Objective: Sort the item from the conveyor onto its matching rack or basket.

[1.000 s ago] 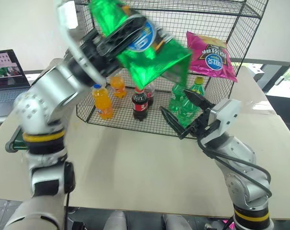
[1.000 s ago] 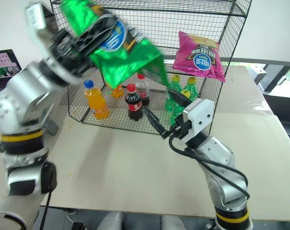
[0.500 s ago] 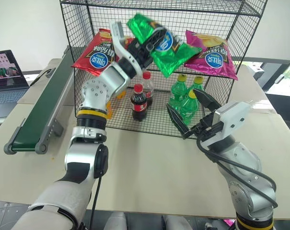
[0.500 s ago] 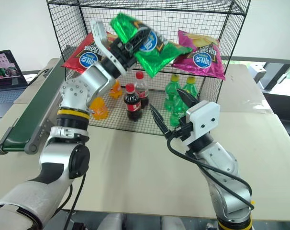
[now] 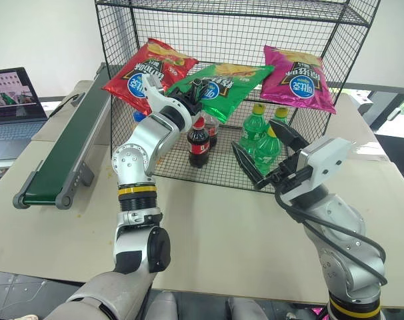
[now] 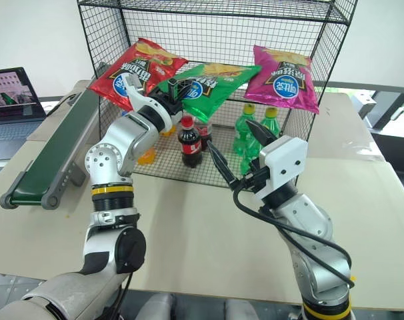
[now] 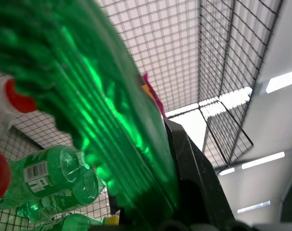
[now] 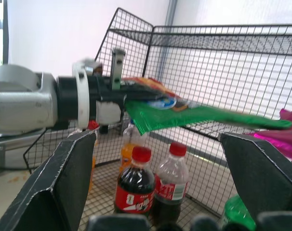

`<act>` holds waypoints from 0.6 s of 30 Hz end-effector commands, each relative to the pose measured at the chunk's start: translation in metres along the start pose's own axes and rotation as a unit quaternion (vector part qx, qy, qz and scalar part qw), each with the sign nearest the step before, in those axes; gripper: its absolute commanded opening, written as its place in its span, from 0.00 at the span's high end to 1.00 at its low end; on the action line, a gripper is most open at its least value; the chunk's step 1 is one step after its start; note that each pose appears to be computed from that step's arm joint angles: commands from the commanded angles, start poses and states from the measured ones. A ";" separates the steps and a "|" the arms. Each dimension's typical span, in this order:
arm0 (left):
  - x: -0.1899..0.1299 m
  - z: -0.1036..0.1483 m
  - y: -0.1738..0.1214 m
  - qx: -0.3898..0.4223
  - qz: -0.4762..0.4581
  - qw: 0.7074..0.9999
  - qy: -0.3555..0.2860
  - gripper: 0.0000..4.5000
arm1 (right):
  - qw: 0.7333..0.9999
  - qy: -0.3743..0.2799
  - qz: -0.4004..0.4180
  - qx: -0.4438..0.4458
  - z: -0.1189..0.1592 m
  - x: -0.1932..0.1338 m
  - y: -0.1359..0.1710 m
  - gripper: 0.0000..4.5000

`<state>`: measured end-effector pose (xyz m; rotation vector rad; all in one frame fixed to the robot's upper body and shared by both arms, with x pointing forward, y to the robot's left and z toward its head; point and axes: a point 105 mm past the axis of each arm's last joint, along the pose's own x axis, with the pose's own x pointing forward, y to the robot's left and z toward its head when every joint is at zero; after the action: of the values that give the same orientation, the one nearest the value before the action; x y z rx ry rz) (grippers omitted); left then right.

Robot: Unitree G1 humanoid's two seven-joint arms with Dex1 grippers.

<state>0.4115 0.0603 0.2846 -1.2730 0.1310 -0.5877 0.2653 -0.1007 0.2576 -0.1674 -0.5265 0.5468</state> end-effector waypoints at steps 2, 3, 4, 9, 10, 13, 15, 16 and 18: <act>0.015 0.013 -0.022 -0.021 0.000 0.999 -0.041 1.00 | 1.000 -0.026 0.001 -0.011 0.013 0.003 0.000 0.00; 0.017 0.012 -0.023 -0.022 -0.001 0.999 -0.041 1.00 | 1.000 -0.026 0.000 -0.012 0.013 0.003 0.000 0.00; 0.021 0.010 -0.024 -0.019 0.001 0.999 -0.038 1.00 | 1.000 -0.026 -0.002 -0.013 0.014 0.003 0.000 0.00; 0.031 0.001 -0.031 -0.019 -0.007 1.000 -0.022 1.00 | 0.999 -0.034 -0.012 -0.024 0.018 0.002 -0.004 0.00; 0.031 -0.002 -0.032 -0.019 -0.011 1.000 -0.015 1.00 | 0.999 -0.037 -0.016 -0.026 0.019 0.002 -0.005 0.00; 0.031 -0.009 -0.032 -0.020 -0.014 1.000 -0.004 0.90 | 0.998 -0.043 -0.023 -0.032 0.022 0.002 -0.006 0.00; 0.029 -0.010 -0.030 -0.021 -0.013 1.000 -0.002 0.77 | 0.998 -0.043 -0.026 -0.034 0.022 0.002 -0.006 0.00; 0.028 -0.009 -0.030 -0.020 -0.013 1.000 -0.002 0.68 | 0.998 -0.042 -0.027 -0.034 0.022 0.002 -0.006 0.00; 0.025 -0.009 -0.031 -0.018 -0.017 1.000 0.004 0.49 | 0.998 -0.040 -0.028 -0.034 0.021 0.001 -0.006 0.00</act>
<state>0.4267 0.0348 0.3004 -1.3264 0.1687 -0.5690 0.2683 -0.1048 0.2645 -0.1913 -0.5529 0.4912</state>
